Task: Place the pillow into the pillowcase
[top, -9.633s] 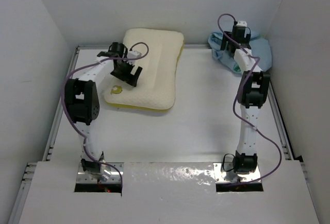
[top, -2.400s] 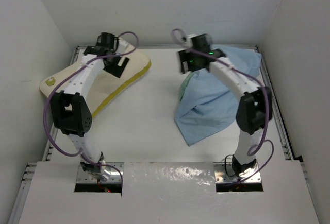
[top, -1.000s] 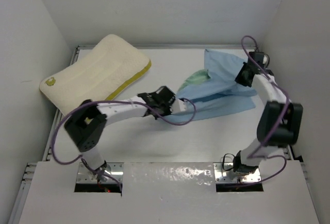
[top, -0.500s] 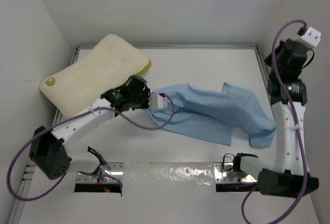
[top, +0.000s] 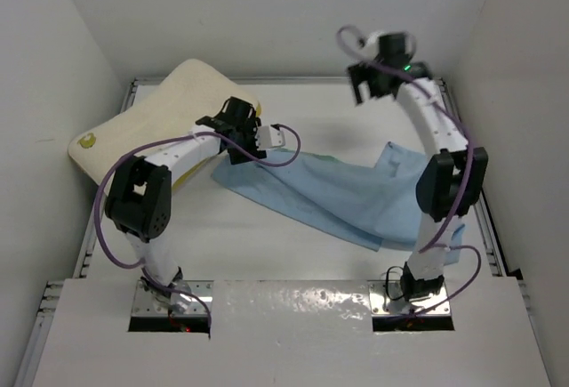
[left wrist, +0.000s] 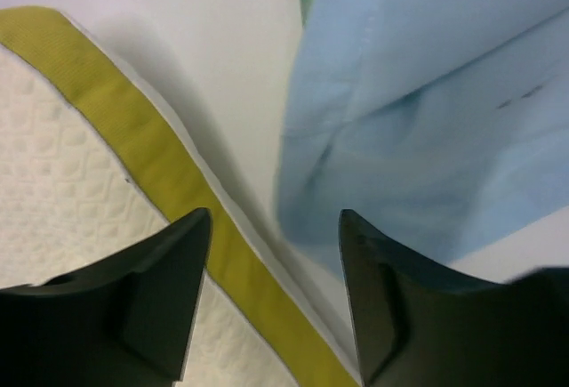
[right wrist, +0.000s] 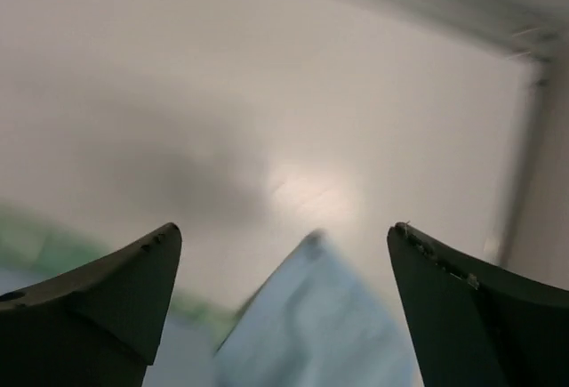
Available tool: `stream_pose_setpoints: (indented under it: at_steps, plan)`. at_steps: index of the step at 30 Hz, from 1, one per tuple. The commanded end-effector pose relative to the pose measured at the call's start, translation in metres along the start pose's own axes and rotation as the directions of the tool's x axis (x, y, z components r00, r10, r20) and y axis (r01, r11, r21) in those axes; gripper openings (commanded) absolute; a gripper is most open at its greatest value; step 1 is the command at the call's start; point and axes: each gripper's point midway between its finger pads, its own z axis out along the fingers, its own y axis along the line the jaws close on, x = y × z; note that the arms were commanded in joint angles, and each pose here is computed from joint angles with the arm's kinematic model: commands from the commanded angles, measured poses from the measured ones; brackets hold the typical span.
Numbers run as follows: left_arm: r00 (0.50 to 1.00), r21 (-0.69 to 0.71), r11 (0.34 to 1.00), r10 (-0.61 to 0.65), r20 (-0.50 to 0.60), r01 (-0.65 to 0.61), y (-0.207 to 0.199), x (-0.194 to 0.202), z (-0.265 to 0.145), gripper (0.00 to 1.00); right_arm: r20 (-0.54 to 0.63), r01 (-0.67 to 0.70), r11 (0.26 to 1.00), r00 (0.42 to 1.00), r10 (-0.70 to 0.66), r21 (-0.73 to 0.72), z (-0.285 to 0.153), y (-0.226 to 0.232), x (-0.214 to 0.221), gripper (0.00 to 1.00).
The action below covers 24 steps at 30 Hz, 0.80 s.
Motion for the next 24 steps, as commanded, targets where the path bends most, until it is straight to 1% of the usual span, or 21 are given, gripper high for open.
stream_pose_setpoints:
  at_steps: [1,2,3,4,5,6,7,8,9,10,11,12,13,14,15,16,17,18,19,22,24]
  plan:
    - [1.000,-0.134,0.991,-0.006,0.029,0.009,0.033,-0.015,-0.018,0.63,0.034,0.337,0.897,0.939,-0.342,-0.285,-0.069,0.103,0.050,0.99]
    - [0.998,-0.144,0.989,-0.034,0.049,0.041,0.036,-0.019,-0.023,0.64,0.057,0.297,0.901,0.954,-0.295,-0.315,-0.078,0.112,0.057,0.99]
    - [0.993,-0.145,0.988,-0.037,0.109,0.053,0.041,-0.036,-0.036,0.64,0.076,0.265,0.899,0.964,-0.255,-0.348,-0.086,0.120,0.065,0.99]
    - [0.989,-0.132,0.989,-0.048,0.143,0.067,0.041,-0.045,-0.043,0.64,0.109,0.213,0.897,0.977,-0.185,-0.387,-0.103,0.128,0.076,0.99]
    - [0.986,-0.087,0.994,-0.057,0.156,0.072,0.030,-0.052,-0.048,0.64,0.121,0.192,0.898,0.980,-0.156,-0.397,-0.111,0.131,0.081,0.99]
    - [0.981,-0.064,0.996,-0.047,0.190,0.060,0.018,-0.069,-0.057,0.61,0.121,0.173,0.899,0.983,-0.135,-0.401,-0.116,0.132,0.088,0.99]
    - [0.977,-0.028,0.999,-0.035,0.209,0.042,0.004,-0.077,-0.059,0.54,0.073,0.136,0.902,0.991,-0.116,-0.411,-0.118,0.136,0.110,0.99]
    - [0.979,0.037,0.999,0.013,0.201,-0.021,-0.031,-0.083,-0.057,0.51,0.075,0.120,0.908,0.992,-0.098,-0.401,-0.128,0.133,0.113,0.99]
    - [0.979,0.070,0.996,0.043,0.199,-0.058,-0.051,-0.085,-0.054,0.49,0.047,0.102,0.912,0.995,-0.090,-0.396,-0.130,0.133,0.124,0.99]
    - [0.980,0.096,0.991,0.071,0.187,-0.090,-0.070,-0.083,-0.049,0.49,-0.031,0.051,0.920,0.997,-0.069,-0.389,-0.130,0.133,0.150,0.99]
    - [0.969,0.094,0.986,0.111,0.221,-0.135,-0.088,-0.096,-0.050,0.50,-0.054,0.038,0.939,0.997,-0.060,-0.343,-0.130,0.125,0.159,0.99]
    - [0.974,0.141,0.980,0.113,0.198,-0.143,-0.115,-0.082,-0.037,0.55,-0.113,0.022,0.947,0.992,-0.062,-0.321,-0.128,0.123,0.181,0.99]
    - [0.972,0.127,0.986,0.078,0.223,-0.109,-0.120,-0.090,-0.031,0.59,-0.147,0.011,0.961,0.988,-0.054,-0.276,-0.127,0.116,0.190,0.99]
    - [0.974,0.150,0.985,0.047,0.221,-0.082,-0.132,-0.093,-0.023,0.63,-0.185,0.010,0.965,0.981,-0.061,-0.263,-0.125,0.114,0.202,0.99]
    - [0.973,0.156,0.987,0.004,0.229,-0.041,-0.130,-0.099,-0.019,0.74,-0.230,0.012,0.966,0.970,-0.073,-0.258,-0.125,0.114,0.218,0.99]
    - [0.979,0.195,0.980,-0.076,0.189,0.039,-0.136,-0.098,-0.004,0.75,-0.253,0.010,0.967,0.965,-0.077,-0.254,-0.123,0.114,0.226,0.99]
    - [0.974,0.175,0.981,-0.118,0.192,0.084,-0.122,-0.112,-0.002,0.76,-0.274,0.011,0.965,0.958,-0.086,-0.263,-0.121,0.116,0.236,0.99]
    - [0.973,0.175,0.976,-0.160,0.168,0.130,-0.119,-0.114,0.005,0.76,-0.292,0.010,0.961,0.952,-0.094,-0.277,-0.119,0.119,0.246,0.99]
    - [0.970,0.202,0.962,-0.211,0.117,0.185,-0.125,-0.110,0.018,0.76,-0.307,0.007,0.955,0.946,-0.102,-0.295,-0.118,0.123,0.252,0.99]
    - [0.960,0.181,0.957,-0.249,0.127,0.225,-0.120,-0.115,0.023,0.75,-0.353,-0.017,0.955,0.931,-0.093,-0.295,-0.110,0.128,0.268,0.99]
    - [0.954,0.175,0.950,-0.279,0.108,0.258,-0.127,-0.106,0.028,0.69,-0.373,-0.013,0.956,0.922,-0.102,-0.293,-0.107,0.128,0.272,0.81]
